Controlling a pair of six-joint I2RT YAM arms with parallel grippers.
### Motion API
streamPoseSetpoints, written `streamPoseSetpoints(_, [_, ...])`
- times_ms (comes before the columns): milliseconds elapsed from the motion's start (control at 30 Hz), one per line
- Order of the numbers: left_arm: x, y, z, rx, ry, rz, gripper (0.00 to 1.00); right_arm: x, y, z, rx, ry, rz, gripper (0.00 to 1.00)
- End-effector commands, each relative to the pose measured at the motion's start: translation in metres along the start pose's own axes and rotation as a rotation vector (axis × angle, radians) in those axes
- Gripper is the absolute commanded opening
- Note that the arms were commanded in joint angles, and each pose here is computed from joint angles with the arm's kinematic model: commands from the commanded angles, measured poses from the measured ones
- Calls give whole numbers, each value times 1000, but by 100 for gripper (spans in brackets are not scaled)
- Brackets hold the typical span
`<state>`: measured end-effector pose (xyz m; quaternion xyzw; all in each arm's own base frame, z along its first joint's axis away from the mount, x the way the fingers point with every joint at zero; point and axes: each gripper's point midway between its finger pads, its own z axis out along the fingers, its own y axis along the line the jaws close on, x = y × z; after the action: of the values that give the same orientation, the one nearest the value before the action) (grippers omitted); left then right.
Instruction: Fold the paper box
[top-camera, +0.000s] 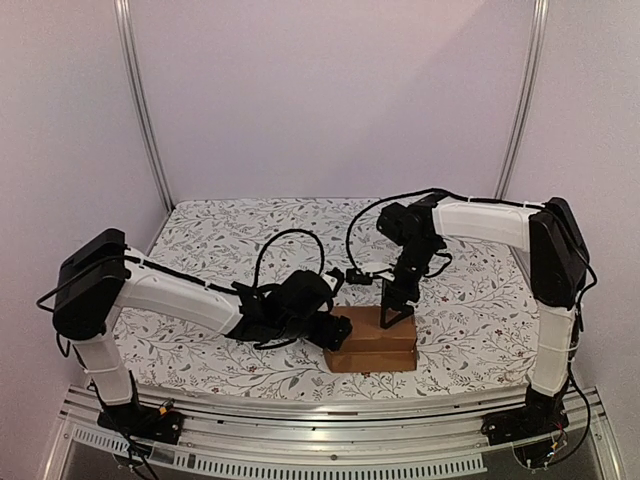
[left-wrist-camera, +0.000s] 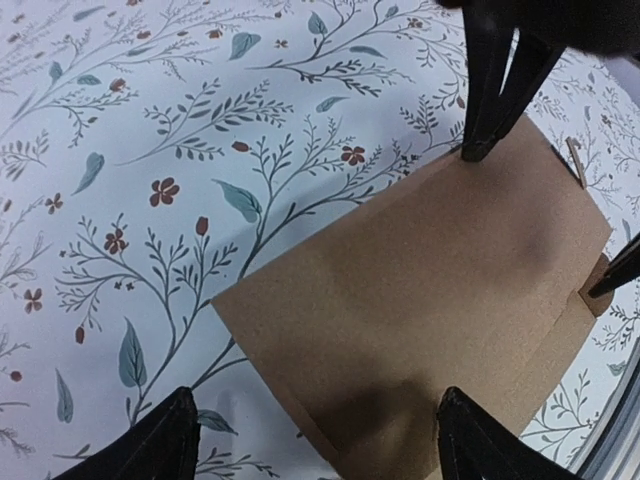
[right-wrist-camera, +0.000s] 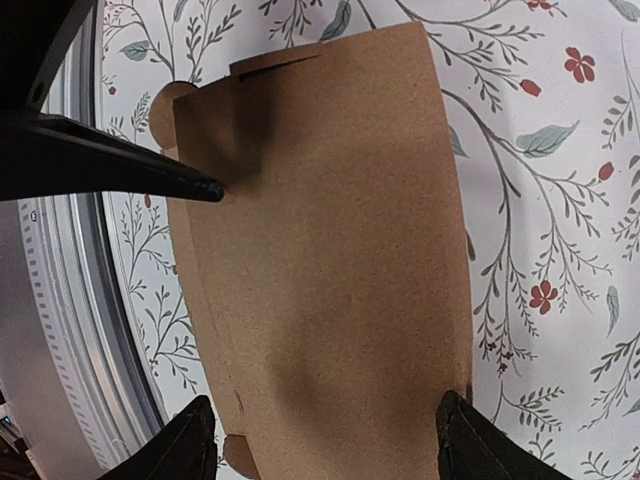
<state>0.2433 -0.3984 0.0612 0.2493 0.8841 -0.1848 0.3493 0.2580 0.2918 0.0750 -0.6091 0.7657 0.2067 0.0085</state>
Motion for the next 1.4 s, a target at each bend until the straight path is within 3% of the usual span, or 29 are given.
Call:
streamPoseSetpoints(0, [-6, 5, 22, 56, 22, 45, 81, 18, -2, -13, -13, -1, 122, 74])
streamPoseSetpoints(300, [-37, 3, 75, 147, 57, 161, 72, 31, -8, -71, 46, -189, 212, 77])
streamPoseSetpoints(333, [-46, 1, 79, 154, 44, 183, 72, 32, -12, -78, 85, -210, 215, 80])
streamPoseSetpoints(367, [-54, 0, 81, 151, 37, 203, 72, 33, -16, -89, 138, -239, 211, 95])
streamPoseSetpoints(533, [-116, 0, 40, 110, -128, 238, 76, 32, -51, -138, 299, -436, 304, 99])
streamPoseSetpoints(633, [-105, 24, 6, 53, -215, 136, 81, 32, -60, -149, 153, -543, 439, 99])
streamPoseSetpoints(733, [-66, 40, -10, 73, -225, 21, 78, 34, -54, -117, 70, -378, 349, 97])
streamPoseSetpoints(800, [-41, 41, -11, 116, -201, 0, 73, 39, -57, -96, 60, -297, 332, 90])
streamPoseSetpoints(967, [-5, 15, -7, 305, -192, 47, 68, 44, -67, -59, 20, -222, 360, 74])
streamPoseSetpoints(1367, [3, -8, 32, 400, -219, 91, 53, 62, -73, -17, 57, -85, 366, 69])
